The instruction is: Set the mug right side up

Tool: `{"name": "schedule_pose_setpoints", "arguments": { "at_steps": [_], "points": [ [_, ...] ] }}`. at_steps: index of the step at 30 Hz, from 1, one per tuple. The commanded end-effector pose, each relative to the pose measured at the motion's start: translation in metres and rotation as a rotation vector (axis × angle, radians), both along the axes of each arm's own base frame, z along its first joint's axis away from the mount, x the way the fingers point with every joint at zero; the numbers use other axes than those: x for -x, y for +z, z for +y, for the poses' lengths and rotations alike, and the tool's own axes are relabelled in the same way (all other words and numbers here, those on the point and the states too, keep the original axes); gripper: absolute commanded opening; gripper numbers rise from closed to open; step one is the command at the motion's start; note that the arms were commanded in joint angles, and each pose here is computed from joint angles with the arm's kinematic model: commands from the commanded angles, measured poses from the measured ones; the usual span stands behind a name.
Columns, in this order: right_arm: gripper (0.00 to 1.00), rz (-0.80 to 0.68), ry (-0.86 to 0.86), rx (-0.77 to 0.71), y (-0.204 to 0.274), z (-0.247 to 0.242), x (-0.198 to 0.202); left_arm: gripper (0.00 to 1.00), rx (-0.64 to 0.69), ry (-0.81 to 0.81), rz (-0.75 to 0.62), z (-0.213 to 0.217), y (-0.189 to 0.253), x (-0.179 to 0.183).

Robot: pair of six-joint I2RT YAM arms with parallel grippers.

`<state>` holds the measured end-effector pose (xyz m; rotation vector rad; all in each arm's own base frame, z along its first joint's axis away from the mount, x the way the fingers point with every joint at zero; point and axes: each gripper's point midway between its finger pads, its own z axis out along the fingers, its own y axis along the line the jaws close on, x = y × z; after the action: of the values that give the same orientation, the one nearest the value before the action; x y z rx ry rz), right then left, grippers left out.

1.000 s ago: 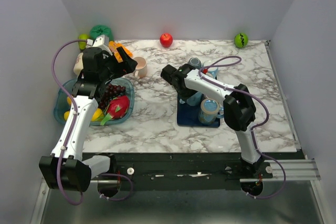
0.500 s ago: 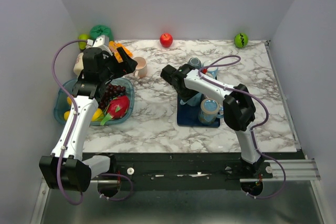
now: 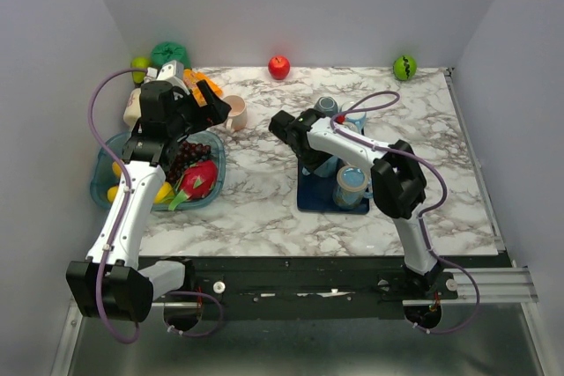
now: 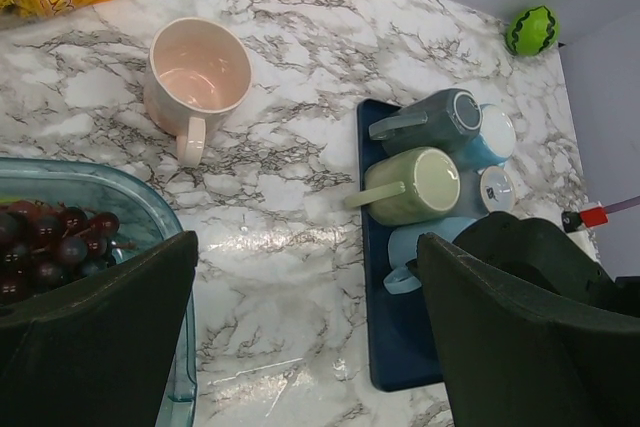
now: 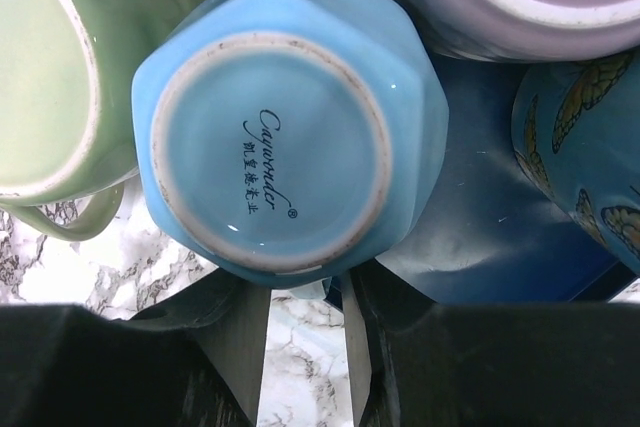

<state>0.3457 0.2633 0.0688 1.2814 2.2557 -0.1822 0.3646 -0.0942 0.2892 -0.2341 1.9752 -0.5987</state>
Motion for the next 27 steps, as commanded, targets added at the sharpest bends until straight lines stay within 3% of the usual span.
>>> {"name": "schedule_pose_setpoints", "arguments": {
  "at_steps": [1, 5, 8, 9, 15, 27],
  "points": [
    [0.40, 0.014, 0.001, 0.096, -0.016, -0.018, -0.004, 0.99, 0.005, -0.010, -0.019, -0.002, 0.004, 0.003],
    [0.35, 0.016, 0.013, 0.093, -0.018, -0.016, -0.004, 0.99, 0.003, -0.011, -0.018, -0.002, 0.004, 0.003],
    [0.15, 0.002, 0.029, 0.088, -0.017, -0.016, -0.006, 0.99, 0.005, -0.010, -0.019, -0.002, 0.004, 0.004],
    [0.00, -0.006, 0.032, 0.083, -0.014, -0.015, -0.007, 0.99, 0.004, -0.009, -0.018, -0.002, 0.004, 0.003],
    [0.00, -0.048, 0.084, 0.068, 0.006, -0.012, -0.011, 0.99, 0.010, -0.005, -0.025, -0.001, 0.008, 0.003],
    [0.00, -0.310, 0.374, -0.049, 0.111, 0.006, 0.004, 0.99, 0.067, -0.041, -0.029, -0.010, 0.023, 0.023]
  ]
}}
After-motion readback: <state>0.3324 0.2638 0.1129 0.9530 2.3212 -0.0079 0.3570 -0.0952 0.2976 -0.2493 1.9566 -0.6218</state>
